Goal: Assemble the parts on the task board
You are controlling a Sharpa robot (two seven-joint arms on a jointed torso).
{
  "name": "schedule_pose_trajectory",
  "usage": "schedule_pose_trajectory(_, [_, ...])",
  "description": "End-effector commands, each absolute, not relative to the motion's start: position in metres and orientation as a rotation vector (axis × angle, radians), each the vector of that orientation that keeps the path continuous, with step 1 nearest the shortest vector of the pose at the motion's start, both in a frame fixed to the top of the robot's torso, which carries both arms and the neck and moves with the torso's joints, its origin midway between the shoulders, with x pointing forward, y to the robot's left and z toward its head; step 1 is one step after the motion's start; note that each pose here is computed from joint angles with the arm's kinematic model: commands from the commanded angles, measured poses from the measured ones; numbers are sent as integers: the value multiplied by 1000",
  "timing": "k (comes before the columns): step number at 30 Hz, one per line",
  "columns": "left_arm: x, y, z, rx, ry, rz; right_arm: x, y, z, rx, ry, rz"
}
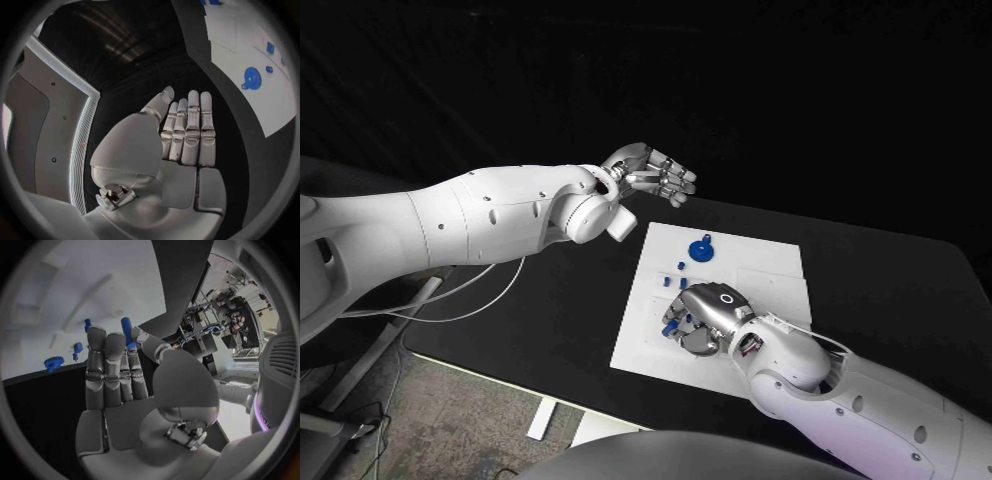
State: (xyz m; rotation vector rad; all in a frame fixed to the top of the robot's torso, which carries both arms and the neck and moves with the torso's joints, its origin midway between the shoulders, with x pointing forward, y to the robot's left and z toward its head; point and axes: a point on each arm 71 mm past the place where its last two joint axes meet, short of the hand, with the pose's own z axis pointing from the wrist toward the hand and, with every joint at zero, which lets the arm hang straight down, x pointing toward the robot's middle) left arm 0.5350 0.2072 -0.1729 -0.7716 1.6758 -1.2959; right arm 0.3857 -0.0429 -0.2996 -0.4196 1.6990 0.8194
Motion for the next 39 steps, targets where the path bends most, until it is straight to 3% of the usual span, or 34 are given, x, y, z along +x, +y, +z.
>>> schedule_pose_trajectory(1, [535, 205, -172, -771, 1680, -1315, 385, -42, -301, -465, 1687, 790])
schedule_pose_trajectory(39, [534, 207, -173, -775, 1689, -1311, 384, -45, -316, -518, 1731, 727])
